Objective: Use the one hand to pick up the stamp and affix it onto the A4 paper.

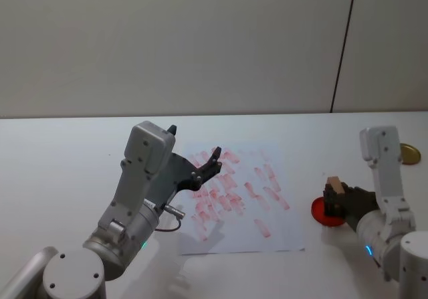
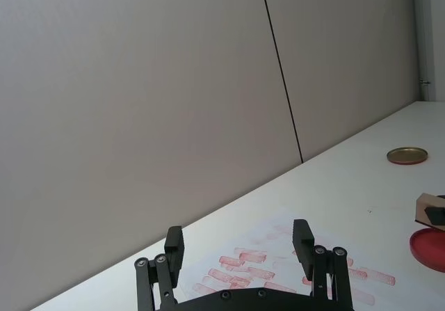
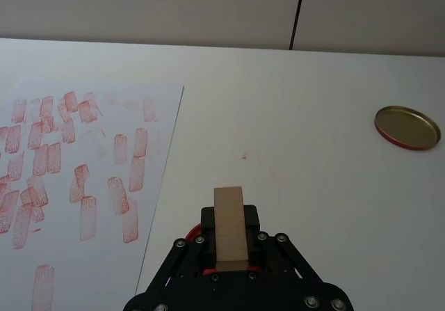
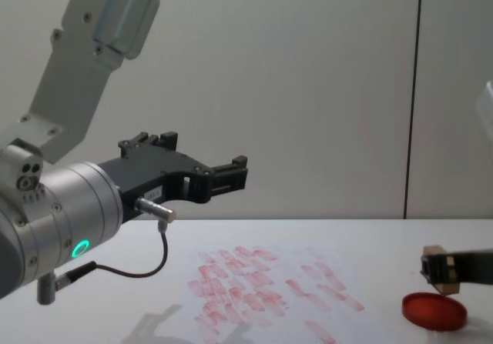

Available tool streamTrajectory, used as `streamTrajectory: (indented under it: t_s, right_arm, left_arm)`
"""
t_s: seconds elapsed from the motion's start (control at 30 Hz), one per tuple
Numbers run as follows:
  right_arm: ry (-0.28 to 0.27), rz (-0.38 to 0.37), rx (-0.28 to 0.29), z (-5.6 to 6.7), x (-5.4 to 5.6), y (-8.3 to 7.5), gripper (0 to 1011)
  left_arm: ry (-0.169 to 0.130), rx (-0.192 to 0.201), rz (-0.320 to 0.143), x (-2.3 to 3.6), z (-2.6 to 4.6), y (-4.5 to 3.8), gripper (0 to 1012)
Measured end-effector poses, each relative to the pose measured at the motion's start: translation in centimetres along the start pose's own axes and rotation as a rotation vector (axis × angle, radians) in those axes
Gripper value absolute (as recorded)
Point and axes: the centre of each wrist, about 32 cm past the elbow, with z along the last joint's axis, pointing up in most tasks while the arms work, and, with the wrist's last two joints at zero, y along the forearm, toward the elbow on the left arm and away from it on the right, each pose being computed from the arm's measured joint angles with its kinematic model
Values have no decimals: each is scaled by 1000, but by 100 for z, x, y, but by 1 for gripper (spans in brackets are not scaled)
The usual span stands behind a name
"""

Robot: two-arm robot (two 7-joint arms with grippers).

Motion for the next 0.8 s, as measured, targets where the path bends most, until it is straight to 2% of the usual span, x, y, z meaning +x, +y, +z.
streamTrajectory:
  t_s: [0.4,0.5,0.53,0.57,0.67,0.8]
  right_arm:
    - [30,37,-27,-56,23,70,220]
    - [35,46,-30,-63,24,78,276]
    - [37,47,-31,-64,25,79,333]
    - [39,50,-32,-67,25,81,333]
    - [42,55,-33,-67,23,83,461]
    - [43,58,-30,-60,22,78,584]
  left_arm:
    - [0,0,0,0,0,0,993]
    - [0,0,0,0,0,0,993]
    - [0,0,0,0,0,0,993]
    - [0,0,0,0,0,0,993]
    - [0,0,0,0,0,0,993]
    - [0,0,0,0,0,0,993]
